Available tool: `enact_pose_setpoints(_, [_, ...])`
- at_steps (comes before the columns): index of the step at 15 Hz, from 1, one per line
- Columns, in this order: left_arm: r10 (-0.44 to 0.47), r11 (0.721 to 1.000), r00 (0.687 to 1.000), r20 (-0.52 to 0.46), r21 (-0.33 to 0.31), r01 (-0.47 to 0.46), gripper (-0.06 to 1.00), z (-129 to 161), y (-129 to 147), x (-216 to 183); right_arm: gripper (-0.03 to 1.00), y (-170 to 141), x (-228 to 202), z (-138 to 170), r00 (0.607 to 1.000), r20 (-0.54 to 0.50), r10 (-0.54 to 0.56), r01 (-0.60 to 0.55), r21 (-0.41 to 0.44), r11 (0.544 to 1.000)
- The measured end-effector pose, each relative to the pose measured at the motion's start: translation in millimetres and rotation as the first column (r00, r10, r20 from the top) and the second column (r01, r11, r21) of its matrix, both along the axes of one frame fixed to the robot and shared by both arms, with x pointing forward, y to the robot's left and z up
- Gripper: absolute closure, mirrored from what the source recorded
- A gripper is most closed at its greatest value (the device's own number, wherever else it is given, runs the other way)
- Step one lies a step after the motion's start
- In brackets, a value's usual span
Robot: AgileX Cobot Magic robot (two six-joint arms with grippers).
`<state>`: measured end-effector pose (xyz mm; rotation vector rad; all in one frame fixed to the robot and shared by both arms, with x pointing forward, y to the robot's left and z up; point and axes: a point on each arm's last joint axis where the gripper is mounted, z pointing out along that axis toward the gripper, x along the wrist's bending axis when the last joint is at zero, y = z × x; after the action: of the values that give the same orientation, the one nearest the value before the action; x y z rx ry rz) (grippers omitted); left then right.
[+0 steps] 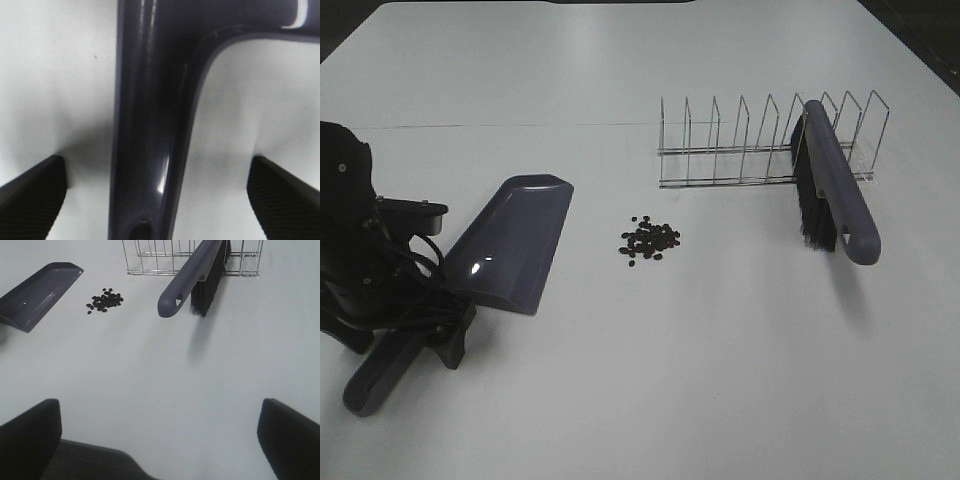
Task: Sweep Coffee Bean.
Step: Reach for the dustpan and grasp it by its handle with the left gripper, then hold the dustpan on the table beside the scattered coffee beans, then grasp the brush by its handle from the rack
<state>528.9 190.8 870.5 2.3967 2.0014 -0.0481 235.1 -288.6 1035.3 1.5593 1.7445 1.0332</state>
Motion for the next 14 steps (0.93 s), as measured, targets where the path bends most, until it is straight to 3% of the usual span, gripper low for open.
enact_pose_setpoints(4, [0.002, 1.0, 1.0, -0.001, -0.002, -0.002, 0.29, 0, -1, 1, -0.02, 0, 8, 8, 0.999, -0.037, -0.001, 0.001, -0.003, 1.0])
enact_pose_setpoints(9, [0.018, 1.0, 1.0, -0.005, -0.016, -0.018, 0.63, 0, -2, 1, -0.02, 2, 39, 4, 0.969, -0.244, -0.025, 0.028, 0.009, 1.0])
enact_pose_setpoints(11, [0.028, 0.999, 1.0, -0.003, -0.022, -0.028, 0.63, 0, -2, 1, -0.02, 4, 56, -1, 0.928, -0.368, -0.063, 0.082, 0.037, 0.996])
enact_pose_setpoints(14, [0.036, 0.999, 0.999, -0.004, -0.028, -0.036, 0.63, 0, -3, 1, -0.02, 4, 71, 6, 0.904, -0.422, -0.071, 0.09, 0.024, 0.996])
